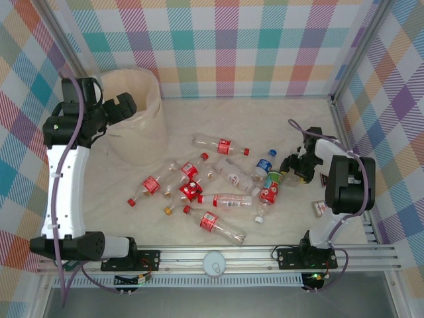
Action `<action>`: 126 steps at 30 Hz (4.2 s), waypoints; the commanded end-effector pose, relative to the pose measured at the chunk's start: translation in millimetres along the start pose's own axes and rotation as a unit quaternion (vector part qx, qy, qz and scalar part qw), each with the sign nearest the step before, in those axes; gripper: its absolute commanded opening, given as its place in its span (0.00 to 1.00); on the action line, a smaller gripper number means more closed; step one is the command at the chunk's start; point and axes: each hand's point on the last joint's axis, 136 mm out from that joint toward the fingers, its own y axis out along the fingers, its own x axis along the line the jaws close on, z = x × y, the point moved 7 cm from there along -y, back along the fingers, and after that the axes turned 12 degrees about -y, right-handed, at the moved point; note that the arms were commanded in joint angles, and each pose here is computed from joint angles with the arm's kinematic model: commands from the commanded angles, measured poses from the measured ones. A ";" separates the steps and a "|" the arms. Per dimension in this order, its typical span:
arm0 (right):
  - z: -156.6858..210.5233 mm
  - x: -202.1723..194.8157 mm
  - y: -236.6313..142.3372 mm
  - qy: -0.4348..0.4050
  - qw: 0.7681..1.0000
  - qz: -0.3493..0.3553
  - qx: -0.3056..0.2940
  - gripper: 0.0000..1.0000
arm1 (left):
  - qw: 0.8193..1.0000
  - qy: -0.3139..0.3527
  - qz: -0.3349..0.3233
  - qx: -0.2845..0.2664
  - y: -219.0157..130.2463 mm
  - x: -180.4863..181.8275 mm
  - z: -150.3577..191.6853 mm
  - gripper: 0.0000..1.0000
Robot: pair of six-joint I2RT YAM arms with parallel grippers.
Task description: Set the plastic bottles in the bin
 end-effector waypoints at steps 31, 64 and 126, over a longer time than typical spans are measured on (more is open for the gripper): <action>48.9 194.3 -139.8 -0.414 0.785 -0.431 -0.164 0.48 | 0.892 -0.031 0.354 0.279 48.3 -195.5 191.1 0.98; 50.5 220.5 -129.2 -0.425 0.780 -0.438 -0.138 0.46 | 0.894 -0.062 0.337 0.289 100.0 -211.0 226.7 0.47; 22.0 97.1 -146.8 -0.189 0.942 -0.201 -0.194 0.97 | 0.997 -0.072 -0.007 -0.024 120.8 24.4 -84.2 0.00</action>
